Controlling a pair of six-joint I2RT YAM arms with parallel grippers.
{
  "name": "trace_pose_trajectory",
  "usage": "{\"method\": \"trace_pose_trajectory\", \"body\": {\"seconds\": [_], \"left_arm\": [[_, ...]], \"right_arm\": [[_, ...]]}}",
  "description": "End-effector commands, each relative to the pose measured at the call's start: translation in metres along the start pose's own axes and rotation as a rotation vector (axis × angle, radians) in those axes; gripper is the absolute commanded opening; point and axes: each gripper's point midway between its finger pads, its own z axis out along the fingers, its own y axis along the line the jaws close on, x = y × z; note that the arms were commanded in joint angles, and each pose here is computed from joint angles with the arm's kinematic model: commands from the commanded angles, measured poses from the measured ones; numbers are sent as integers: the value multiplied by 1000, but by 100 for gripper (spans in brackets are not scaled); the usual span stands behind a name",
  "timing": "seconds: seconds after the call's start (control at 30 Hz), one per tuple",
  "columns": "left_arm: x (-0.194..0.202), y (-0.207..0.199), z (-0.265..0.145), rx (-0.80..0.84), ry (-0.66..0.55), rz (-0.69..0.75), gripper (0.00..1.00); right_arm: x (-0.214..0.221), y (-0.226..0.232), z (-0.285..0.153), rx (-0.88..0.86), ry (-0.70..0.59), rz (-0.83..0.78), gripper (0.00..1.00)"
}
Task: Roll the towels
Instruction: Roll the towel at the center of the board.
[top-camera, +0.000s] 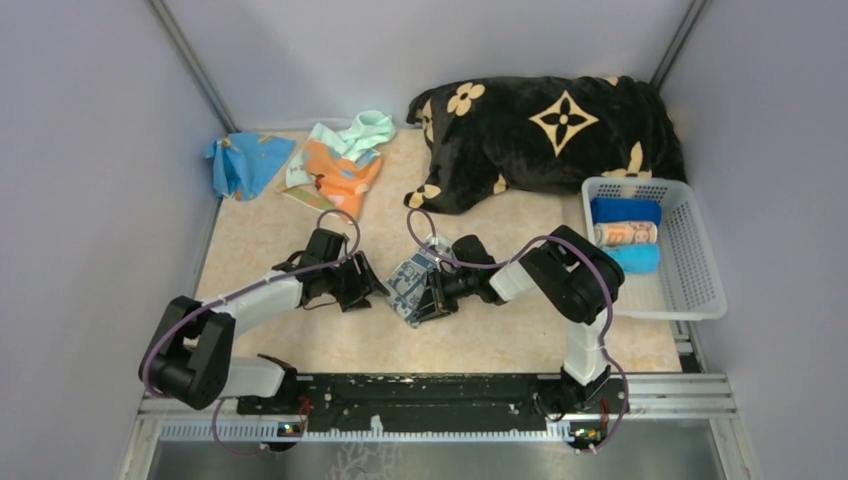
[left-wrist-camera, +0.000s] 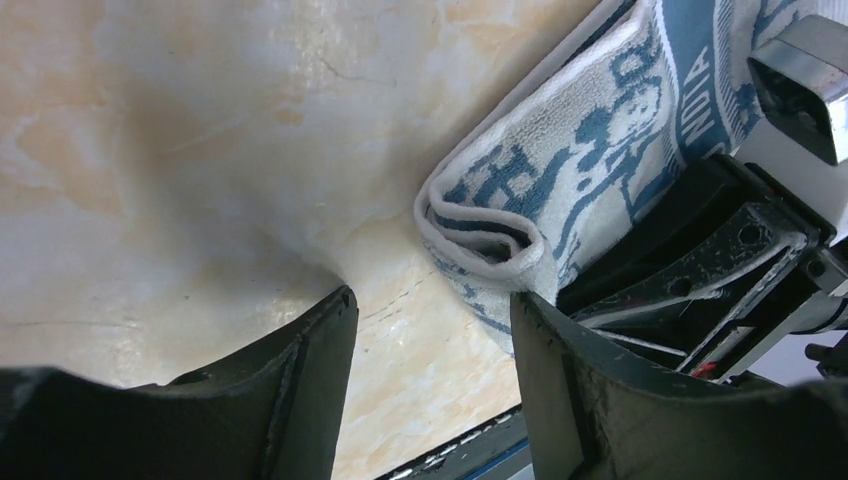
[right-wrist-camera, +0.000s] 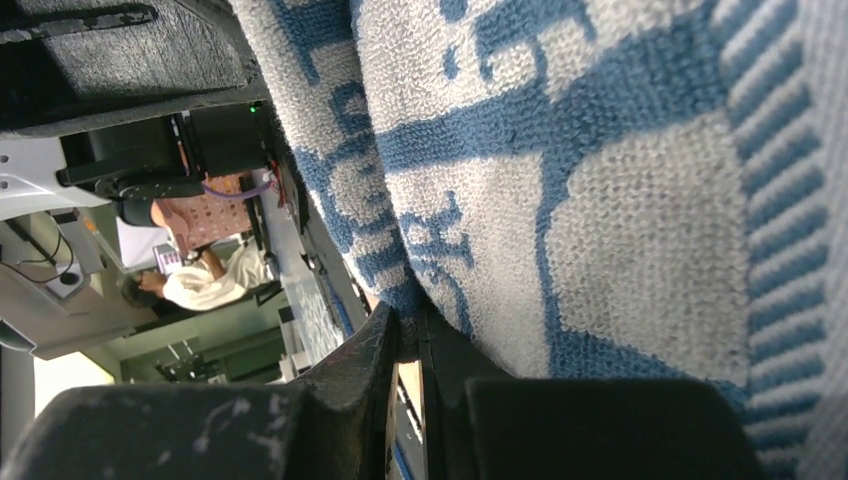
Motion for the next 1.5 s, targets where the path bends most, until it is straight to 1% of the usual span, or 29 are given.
{"method": "trace_pose_trajectory", "body": {"seconds": [0.0,0.23,0.27,0.3,0.33,0.43,0.5,0.57,0.67,0.83,0.97,1.07,1.13,1.47], "left_arm": [[-5,8,10,-45,-16,4,65],[6,18,23,-99,26,-12,64],[8,20,25,-110,31,-17,64],[9,23,26,-121,35,-24,64],[11,25,28,-129,41,-30,63],[16,31,30,-149,55,-43,61],[18,34,31,-157,57,-49,60],[20,36,31,-165,57,-53,59],[21,38,31,-175,59,-57,58],[23,43,29,-201,57,-77,57],[24,47,28,-217,49,-90,57],[25,47,29,-218,55,-96,57],[26,47,30,-215,62,-97,57],[29,50,30,-220,70,-103,56]], "right_arm": [[-13,6,-7,13,-49,-75,11],[-27,11,-23,137,-110,-172,24],[-27,12,-25,160,-112,-189,27],[-29,15,-27,180,-118,-215,34],[-30,15,-29,212,-120,-234,36],[-33,28,-40,308,-152,-337,40],[-39,37,-47,409,-191,-437,43],[-43,49,-51,490,-227,-542,44],[-43,67,-46,514,-246,-666,44],[-35,78,-20,543,-202,-829,45],[-33,66,-4,612,-160,-893,45],[-32,56,0,675,-139,-934,45],[-30,41,5,715,-105,-945,45],[-30,14,1,854,-65,-1002,48]]}}
